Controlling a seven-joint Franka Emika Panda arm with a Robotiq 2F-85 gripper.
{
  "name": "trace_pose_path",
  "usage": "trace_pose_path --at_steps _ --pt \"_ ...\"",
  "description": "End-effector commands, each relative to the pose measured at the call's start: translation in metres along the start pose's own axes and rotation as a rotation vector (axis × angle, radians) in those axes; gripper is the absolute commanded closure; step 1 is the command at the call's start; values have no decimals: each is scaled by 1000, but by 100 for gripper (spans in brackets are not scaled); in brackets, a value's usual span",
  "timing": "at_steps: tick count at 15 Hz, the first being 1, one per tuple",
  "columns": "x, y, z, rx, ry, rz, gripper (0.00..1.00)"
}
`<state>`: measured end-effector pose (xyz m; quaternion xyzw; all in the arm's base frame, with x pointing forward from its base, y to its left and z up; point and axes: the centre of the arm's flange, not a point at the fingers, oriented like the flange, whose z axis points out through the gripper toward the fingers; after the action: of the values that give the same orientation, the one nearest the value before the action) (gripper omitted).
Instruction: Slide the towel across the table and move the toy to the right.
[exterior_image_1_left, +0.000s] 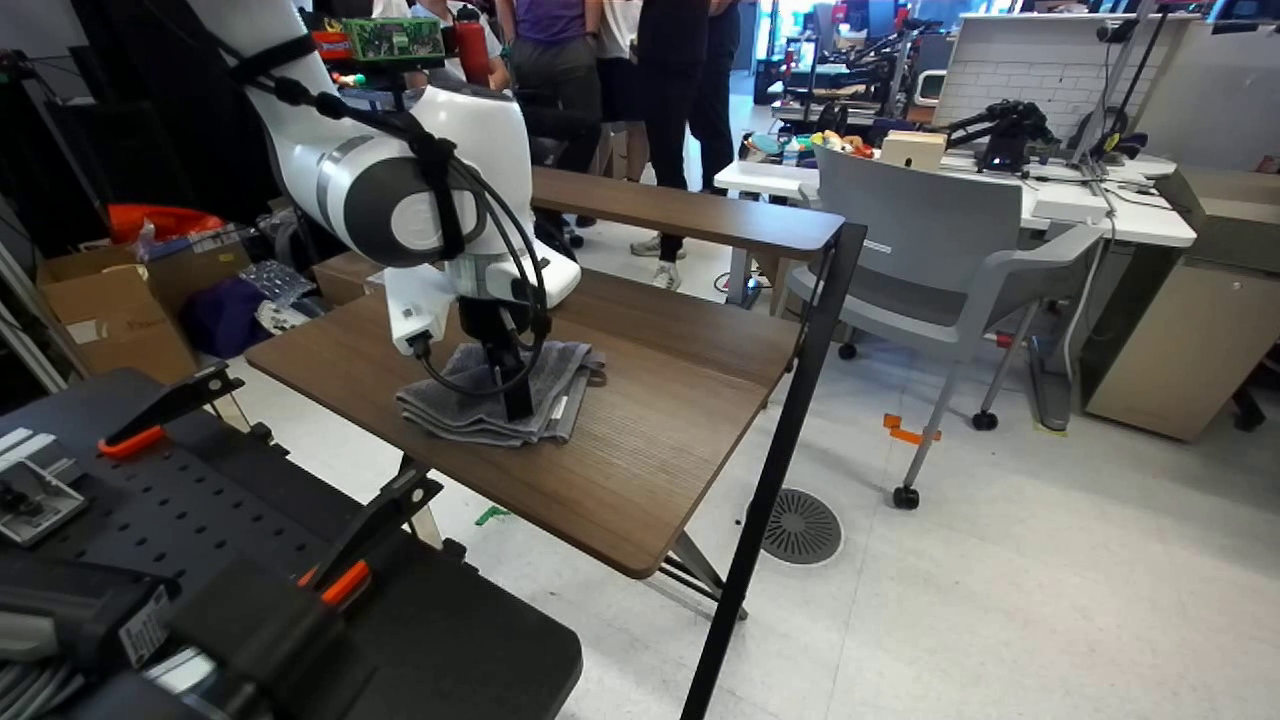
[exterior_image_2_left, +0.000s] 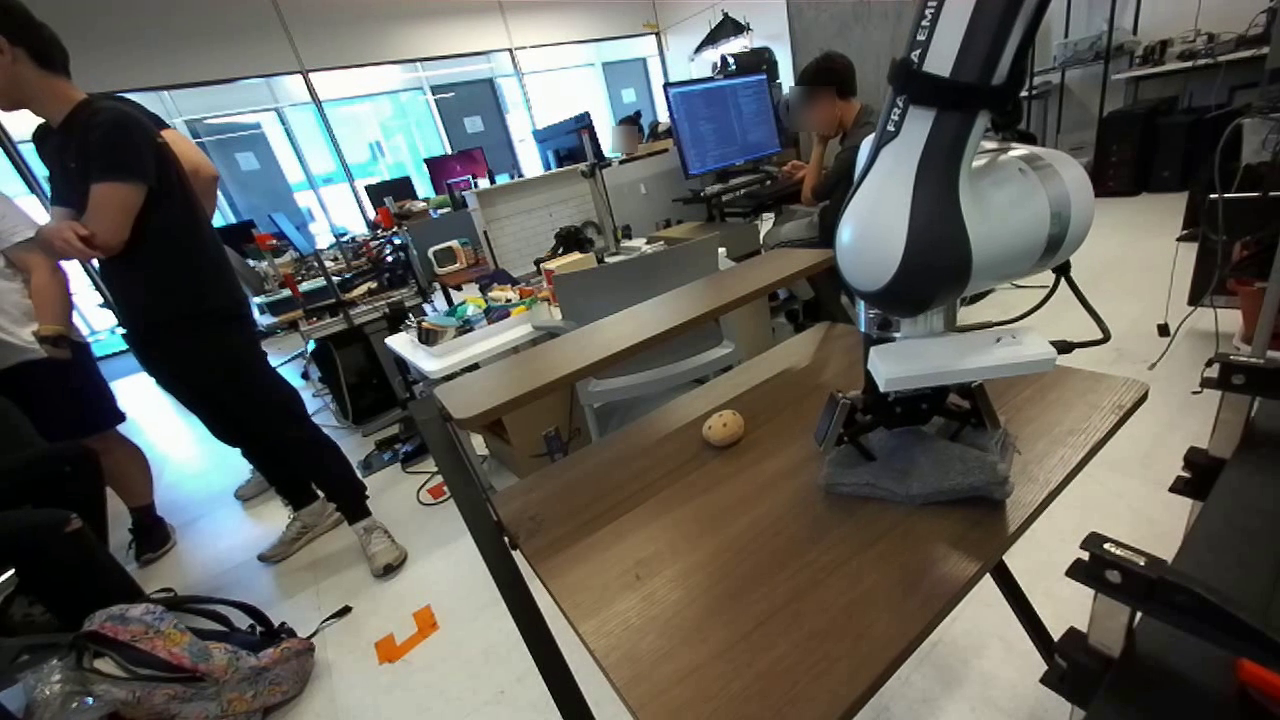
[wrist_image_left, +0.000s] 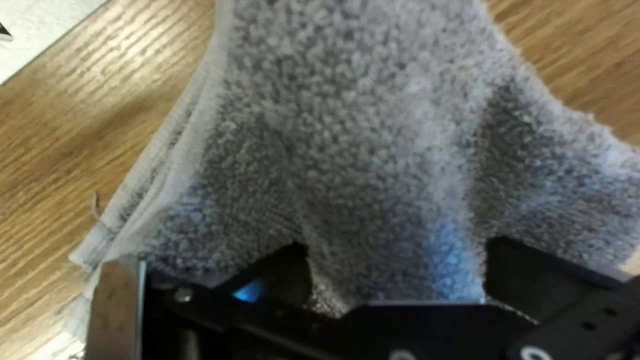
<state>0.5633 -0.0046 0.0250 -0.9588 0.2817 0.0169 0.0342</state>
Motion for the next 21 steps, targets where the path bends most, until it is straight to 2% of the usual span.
trace_pose_path --at_steps 1,8,9,10,12,14,17,19,21 --pt "8 -2 -8 12 12 16 0" --pt "-17 -31 -27 -53 26 -73 0" --pt "-19 -33 -26 -44 5 -81 0" --pt "-9 -31 -17 -28 34 -71 0" --pt "-14 -36 -18 -31 26 -83 0" --pt "-10 -39 -3 -54 10 -80 0" --pt "-27 -45 22 -76 -57 -115 0" --pt "-51 -53 43 -79 -107 -161 0" --pt "-72 -67 43 -65 -109 -201 0"
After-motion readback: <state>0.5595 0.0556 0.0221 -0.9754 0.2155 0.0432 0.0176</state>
